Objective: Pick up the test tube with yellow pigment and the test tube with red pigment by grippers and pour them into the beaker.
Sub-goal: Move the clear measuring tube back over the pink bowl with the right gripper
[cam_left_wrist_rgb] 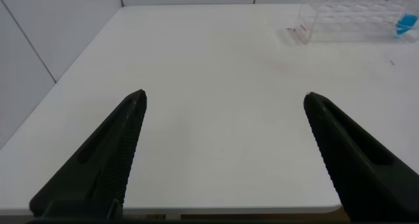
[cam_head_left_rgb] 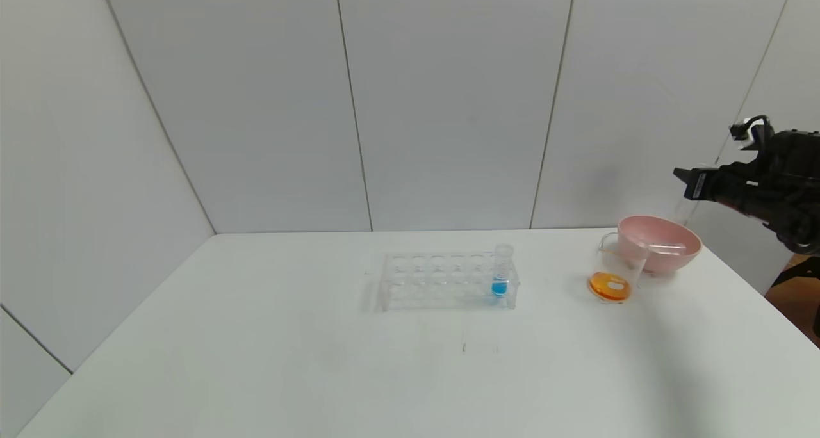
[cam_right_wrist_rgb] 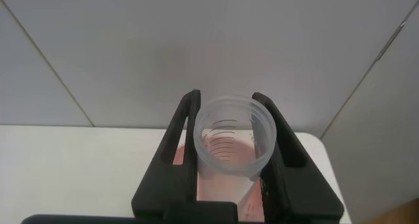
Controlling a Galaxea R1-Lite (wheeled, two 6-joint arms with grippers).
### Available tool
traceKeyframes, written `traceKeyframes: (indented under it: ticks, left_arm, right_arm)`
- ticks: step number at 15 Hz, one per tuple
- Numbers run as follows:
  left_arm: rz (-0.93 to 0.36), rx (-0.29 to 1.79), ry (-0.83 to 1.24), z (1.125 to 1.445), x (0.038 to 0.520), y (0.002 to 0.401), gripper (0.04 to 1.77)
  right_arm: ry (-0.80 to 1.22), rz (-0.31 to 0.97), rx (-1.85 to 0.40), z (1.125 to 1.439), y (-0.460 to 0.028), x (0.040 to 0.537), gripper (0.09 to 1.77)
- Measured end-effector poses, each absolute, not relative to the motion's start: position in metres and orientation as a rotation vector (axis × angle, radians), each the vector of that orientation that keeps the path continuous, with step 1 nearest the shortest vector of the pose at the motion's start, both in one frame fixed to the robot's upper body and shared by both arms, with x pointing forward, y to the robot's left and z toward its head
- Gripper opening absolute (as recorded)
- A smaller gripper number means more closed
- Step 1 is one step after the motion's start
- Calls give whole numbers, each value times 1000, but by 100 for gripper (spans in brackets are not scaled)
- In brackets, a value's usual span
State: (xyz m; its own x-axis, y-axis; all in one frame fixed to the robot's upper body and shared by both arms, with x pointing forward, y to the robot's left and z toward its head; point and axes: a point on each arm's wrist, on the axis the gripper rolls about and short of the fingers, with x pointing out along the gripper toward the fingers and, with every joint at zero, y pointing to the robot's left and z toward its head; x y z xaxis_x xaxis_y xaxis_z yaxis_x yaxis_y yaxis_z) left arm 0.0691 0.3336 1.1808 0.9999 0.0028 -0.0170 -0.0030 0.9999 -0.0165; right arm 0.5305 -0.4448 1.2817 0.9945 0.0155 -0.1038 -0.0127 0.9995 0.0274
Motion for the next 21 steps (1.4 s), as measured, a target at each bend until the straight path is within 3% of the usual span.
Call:
traceKeyframes:
  ticks: [8, 20, 21]
  left_arm:
    - [2, -17, 17, 1181, 69, 334, 172]
    - [3, -17, 17, 1181, 69, 334, 172]
    - [3, -16, 17, 1181, 69, 334, 172]
  right_arm:
    - [134, 20, 52, 1228, -450, 548, 59]
    - [152, 31, 54, 1222, -450, 551, 60]
    - [152, 31, 54, 1222, -450, 551, 75]
